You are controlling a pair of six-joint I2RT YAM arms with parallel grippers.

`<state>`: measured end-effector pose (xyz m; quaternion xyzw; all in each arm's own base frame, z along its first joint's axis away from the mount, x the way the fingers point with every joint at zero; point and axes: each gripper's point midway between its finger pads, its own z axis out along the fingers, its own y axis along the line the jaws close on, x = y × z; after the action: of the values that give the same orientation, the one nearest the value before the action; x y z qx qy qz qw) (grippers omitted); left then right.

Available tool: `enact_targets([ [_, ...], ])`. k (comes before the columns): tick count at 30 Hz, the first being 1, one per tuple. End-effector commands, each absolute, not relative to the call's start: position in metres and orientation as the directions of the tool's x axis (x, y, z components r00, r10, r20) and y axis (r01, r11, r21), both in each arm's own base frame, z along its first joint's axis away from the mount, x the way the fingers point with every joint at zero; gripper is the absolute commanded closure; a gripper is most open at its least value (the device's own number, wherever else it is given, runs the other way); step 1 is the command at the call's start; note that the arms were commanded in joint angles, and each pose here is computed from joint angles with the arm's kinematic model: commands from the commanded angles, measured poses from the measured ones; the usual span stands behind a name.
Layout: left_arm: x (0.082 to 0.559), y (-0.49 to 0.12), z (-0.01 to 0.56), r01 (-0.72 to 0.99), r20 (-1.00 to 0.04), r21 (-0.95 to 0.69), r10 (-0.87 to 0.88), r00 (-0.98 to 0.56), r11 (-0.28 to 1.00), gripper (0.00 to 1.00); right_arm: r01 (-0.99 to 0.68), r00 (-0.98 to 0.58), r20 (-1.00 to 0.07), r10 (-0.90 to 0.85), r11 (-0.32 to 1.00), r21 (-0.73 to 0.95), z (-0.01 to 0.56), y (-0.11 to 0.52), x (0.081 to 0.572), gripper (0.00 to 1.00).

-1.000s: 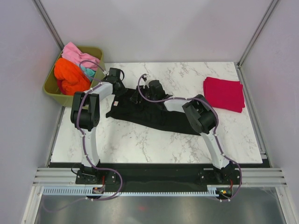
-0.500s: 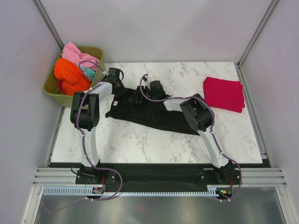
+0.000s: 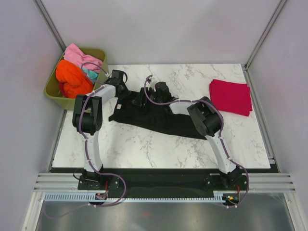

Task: Fold and stack the t-shirts
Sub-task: Fold the tshirt

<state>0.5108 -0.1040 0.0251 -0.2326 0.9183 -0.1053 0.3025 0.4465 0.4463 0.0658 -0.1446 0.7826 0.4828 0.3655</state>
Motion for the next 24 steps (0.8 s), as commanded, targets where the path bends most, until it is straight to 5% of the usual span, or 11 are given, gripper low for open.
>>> enact_targets([
  [1, 0.508, -0.098, 0.018, -0.393, -0.491, -0.313, -0.502, -0.713, 0.865, 0.82, -0.66, -0.638, -0.759, 0.132, 0.415, 0.627, 0.104, 0.466, 0.45, 0.38],
  [24, 0.509, -0.096, 0.016, -0.399, -0.48, -0.325, -0.513, -0.712, 0.857, 0.82, -0.594, -0.763, -0.645, 0.047, 0.343, 0.728, 0.044, 0.494, 0.438, 0.39],
])
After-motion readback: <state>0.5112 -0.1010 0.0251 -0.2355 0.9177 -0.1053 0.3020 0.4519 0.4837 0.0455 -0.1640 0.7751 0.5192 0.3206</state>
